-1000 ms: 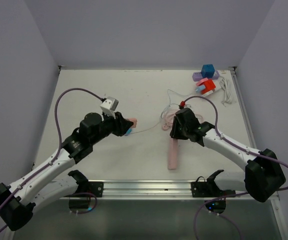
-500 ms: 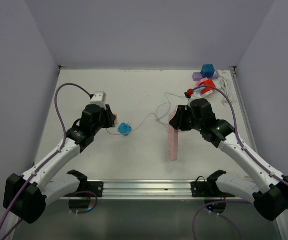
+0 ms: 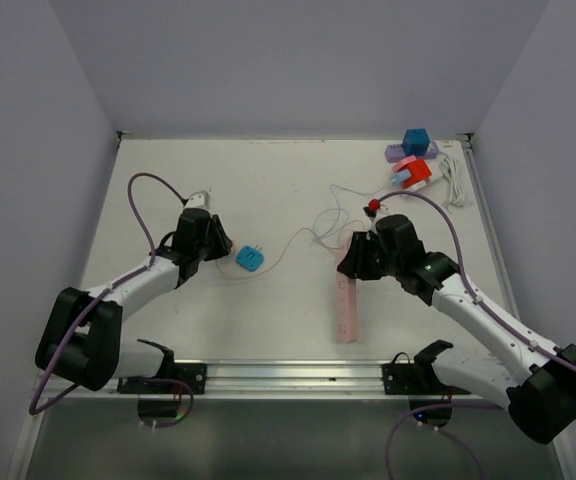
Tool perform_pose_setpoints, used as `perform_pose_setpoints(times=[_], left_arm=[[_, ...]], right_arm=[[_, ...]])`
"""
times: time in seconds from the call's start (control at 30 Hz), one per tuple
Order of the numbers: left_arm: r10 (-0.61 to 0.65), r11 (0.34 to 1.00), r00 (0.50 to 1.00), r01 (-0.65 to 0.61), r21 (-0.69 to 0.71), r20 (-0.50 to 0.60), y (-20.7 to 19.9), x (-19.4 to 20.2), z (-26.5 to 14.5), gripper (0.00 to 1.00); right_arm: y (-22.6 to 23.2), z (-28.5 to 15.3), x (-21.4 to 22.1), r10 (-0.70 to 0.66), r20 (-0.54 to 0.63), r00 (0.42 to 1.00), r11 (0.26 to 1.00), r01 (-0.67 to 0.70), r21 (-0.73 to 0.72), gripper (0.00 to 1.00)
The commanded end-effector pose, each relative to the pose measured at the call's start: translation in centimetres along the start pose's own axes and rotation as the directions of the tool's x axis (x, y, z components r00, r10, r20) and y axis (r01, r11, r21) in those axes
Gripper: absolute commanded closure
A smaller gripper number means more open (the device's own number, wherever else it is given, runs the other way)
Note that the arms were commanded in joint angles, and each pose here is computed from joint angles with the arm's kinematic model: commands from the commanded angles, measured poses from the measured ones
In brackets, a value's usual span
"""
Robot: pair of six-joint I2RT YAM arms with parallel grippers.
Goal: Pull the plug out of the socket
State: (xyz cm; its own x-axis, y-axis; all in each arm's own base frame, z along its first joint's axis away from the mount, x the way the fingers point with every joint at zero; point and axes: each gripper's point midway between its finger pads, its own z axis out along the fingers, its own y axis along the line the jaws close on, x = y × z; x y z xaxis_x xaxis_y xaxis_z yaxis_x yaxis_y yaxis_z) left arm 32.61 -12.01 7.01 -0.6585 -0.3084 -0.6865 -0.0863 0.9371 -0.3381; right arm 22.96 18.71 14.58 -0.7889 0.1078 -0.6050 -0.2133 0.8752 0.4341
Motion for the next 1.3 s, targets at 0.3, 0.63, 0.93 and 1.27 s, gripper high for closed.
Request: perform_pose_setpoints(times=[0.3, 0.63, 0.93, 1.27], left_arm=[[-0.061, 0.987, 0.99, 0.04, 0.155, 0.13, -3.6, -4.9, -1.6, 0.39], [0.039, 0.987, 0.961, -0.08, 0.14, 0.274, -3.1, -8.2, -8.6, 0.0], [0.152, 0.975, 0.923, -0.199, 0.101, 0.353, -0.8, -6.6, -12.0, 0.0], [0.208, 0.973, 0.899, -0.229, 0.01, 0.386, 0.9, -7.0, -12.3, 0.0]], right_arm=[[-1.1, 2.6, -0.8, 0.059, 0.051, 0.997, 0.997, -0.061, 0.049, 1.0], [-1.9, 5.4, -2.9, 0.117, 0.052, 0.992, 0.986, -0.122, 0.111, 1.0], [-5.2, 11.0, -5.2, 0.232, 0.065, 0.971, 0.952, -0.24, 0.189, 1.0], [-2.4, 17.5, -11.7, 0.229, 0.057, 0.972, 0.967, -0.234, 0.098, 0.8]])
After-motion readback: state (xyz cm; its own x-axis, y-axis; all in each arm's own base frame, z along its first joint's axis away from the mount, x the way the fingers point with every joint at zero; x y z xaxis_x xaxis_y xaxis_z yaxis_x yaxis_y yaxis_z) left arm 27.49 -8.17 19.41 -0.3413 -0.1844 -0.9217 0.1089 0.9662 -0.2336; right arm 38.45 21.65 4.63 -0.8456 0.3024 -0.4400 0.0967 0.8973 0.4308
